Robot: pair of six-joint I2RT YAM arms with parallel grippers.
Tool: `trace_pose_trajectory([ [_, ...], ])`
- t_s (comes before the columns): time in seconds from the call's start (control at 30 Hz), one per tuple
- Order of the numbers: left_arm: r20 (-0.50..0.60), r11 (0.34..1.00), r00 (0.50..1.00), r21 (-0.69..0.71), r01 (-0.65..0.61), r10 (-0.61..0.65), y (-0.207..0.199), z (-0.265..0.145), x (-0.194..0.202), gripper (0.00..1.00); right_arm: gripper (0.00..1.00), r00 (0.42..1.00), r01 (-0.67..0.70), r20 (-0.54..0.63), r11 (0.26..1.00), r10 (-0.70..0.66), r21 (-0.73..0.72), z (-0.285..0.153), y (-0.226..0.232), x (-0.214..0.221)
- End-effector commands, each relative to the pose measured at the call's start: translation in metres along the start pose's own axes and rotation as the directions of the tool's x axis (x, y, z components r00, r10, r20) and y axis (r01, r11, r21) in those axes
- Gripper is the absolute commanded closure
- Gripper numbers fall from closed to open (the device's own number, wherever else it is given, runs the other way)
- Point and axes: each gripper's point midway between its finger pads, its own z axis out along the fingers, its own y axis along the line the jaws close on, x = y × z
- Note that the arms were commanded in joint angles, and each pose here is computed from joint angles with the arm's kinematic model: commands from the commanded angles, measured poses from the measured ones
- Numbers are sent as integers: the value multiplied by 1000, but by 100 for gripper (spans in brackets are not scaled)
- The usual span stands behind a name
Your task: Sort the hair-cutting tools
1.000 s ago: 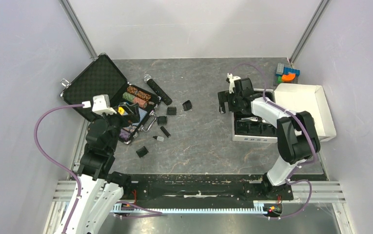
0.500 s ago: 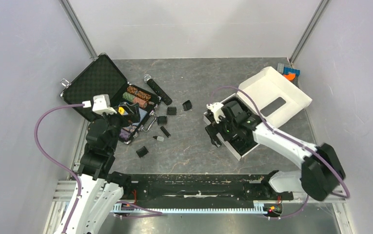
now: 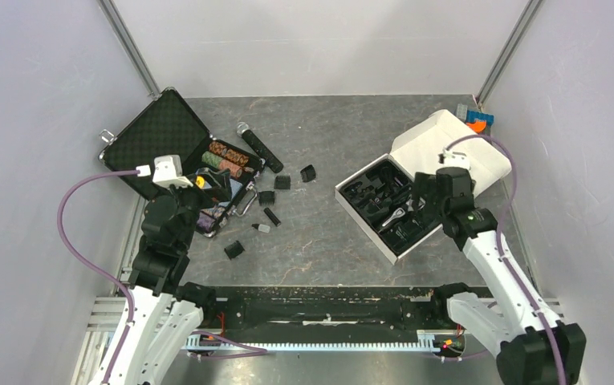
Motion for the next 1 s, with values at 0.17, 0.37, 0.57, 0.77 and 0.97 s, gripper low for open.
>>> trace_pose_trajectory([
  [0.17,40,999,998,20,47,-48,-6,-2,-10,0,2,948,-317,65,937,310,147,42,-52,16],
  [0.37,41,999,998,20,46,-47,-6,-2,-10,0,2,974,-225,56,961,219,160,77,-64,5],
  [0.57,38,999,998,19,45,-46,-6,-1,-10,0,1,993,-99,51,992,103,-76,112,-24,-35],
  [0.77,38,999,998,21,45,-46,-6,-1,-9,0,2,999,-29,13,988,31,-151,124,-2,-56],
  [0.97,31,999,998,27,45,-46,-8,1,-8,0,2,1000,-22,24,999,21,35,109,-19,-55],
])
